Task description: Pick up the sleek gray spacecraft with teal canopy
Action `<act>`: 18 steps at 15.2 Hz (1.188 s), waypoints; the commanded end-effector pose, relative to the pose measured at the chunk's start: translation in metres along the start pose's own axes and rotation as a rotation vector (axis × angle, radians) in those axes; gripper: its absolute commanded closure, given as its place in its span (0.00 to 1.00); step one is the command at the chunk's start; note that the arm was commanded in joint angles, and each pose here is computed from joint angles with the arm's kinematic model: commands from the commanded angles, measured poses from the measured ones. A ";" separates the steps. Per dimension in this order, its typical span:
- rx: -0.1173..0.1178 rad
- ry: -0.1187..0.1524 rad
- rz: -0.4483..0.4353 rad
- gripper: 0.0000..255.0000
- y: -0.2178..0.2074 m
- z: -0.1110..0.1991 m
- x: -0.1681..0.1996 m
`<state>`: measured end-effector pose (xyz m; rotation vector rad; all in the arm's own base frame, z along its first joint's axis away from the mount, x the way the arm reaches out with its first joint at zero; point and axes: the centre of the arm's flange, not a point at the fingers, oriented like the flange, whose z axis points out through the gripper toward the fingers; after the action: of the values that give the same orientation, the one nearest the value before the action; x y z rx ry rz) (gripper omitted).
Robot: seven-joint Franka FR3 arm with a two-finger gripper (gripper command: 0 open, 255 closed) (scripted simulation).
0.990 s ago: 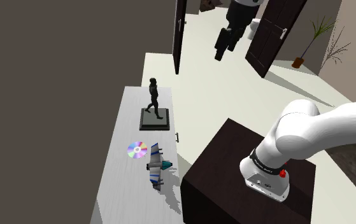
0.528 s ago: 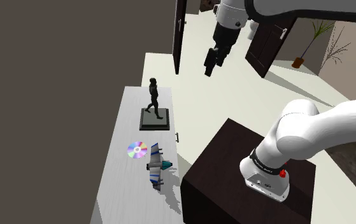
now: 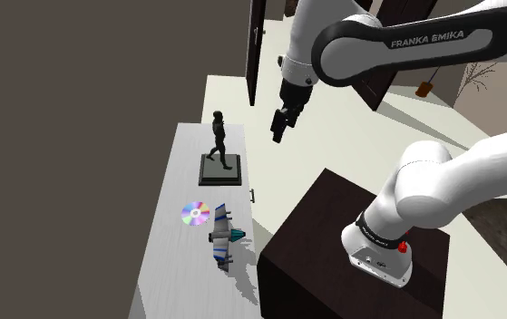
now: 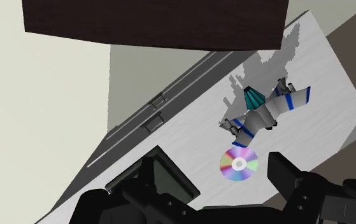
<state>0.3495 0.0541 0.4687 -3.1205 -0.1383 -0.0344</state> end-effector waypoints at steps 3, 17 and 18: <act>0.031 -0.023 -0.034 0.00 -0.013 0.047 0.012; 0.139 -0.107 -0.153 0.00 -0.078 0.216 0.037; 0.146 -0.113 -0.162 0.00 -0.083 0.227 0.038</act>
<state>0.3868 0.1380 0.2541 -2.9665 -0.3648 0.1355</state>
